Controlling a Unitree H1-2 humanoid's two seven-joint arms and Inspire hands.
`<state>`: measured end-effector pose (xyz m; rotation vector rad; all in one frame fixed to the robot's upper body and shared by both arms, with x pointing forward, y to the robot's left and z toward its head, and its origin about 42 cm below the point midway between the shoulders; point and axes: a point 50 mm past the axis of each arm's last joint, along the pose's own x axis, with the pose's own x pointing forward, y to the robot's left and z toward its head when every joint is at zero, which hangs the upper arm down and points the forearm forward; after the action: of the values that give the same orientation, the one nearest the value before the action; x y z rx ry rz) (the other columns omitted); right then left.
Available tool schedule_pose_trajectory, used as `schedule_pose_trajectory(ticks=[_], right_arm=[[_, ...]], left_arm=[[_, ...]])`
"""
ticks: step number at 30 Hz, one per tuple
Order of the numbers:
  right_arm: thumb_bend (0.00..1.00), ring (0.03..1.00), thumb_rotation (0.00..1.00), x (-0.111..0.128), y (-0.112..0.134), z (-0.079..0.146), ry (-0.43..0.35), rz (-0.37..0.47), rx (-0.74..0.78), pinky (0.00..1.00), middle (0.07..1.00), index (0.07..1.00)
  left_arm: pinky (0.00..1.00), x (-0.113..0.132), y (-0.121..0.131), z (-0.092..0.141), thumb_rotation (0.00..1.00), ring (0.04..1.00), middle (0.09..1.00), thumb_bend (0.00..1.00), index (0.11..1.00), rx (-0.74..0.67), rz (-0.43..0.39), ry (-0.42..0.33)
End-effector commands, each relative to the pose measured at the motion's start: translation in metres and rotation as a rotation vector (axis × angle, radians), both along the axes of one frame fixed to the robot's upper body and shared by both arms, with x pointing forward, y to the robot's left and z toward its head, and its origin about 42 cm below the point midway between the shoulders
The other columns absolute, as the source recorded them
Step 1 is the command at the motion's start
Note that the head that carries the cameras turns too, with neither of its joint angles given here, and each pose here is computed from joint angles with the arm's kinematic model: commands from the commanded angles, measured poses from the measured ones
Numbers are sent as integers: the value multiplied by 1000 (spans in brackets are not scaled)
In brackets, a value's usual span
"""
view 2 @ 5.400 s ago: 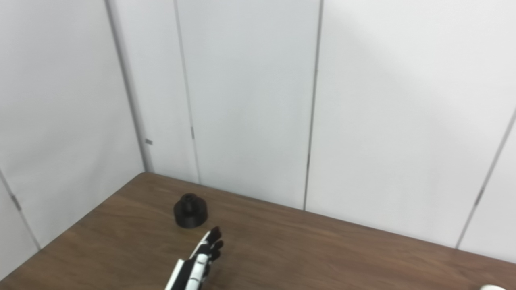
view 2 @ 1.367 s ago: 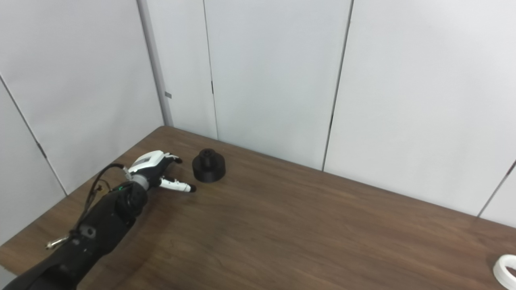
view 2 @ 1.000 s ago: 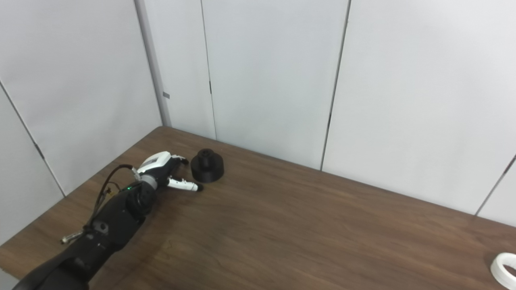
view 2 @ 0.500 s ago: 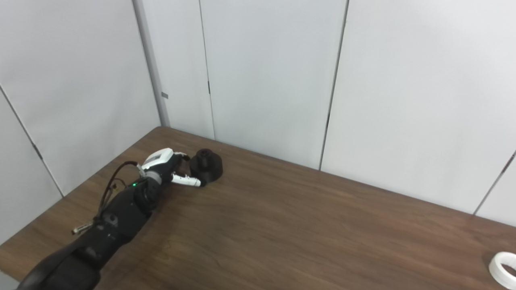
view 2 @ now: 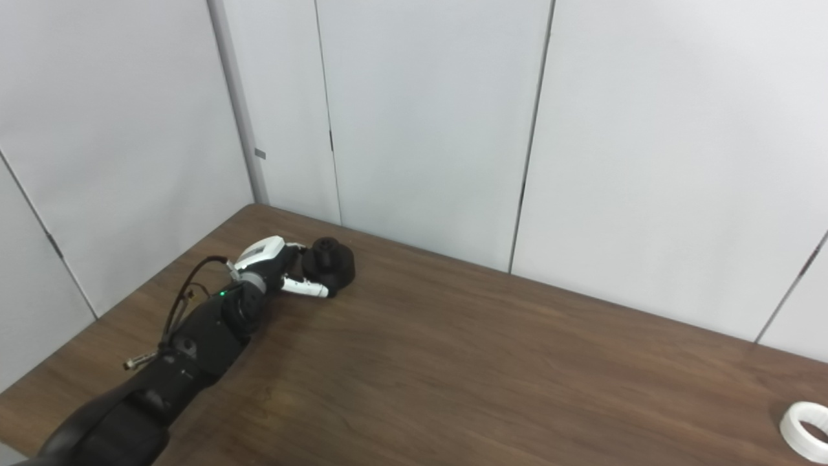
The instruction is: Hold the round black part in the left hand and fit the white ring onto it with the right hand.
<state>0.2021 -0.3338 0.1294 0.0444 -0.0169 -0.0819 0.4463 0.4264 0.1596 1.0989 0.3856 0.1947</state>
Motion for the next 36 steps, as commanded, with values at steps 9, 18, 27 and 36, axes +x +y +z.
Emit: schedule_pose_trajectory(ticks=[9,18,27,36], right_arm=[[640,948,1000,3,0,17,-71,3,-21,936,947,925],[648,960,1000,2,1,18,-64,1,-29,938,946,910],[653,961,1000,1,2,19,-61,10,-40,926,950,903],[666,959,1000,0,1,20,-59,7,-47,922,948,907]], left_arm=[[1000,21,-13,38,442,1000,974,1000,890,8,-49,-111],[1000,28,-19,45,439,1000,988,1000,890,29,-61,-121],[1000,34,-24,46,435,1000,978,1000,859,40,-67,-123],[1000,32,-26,44,371,1000,951,1000,697,7,-62,-138]])
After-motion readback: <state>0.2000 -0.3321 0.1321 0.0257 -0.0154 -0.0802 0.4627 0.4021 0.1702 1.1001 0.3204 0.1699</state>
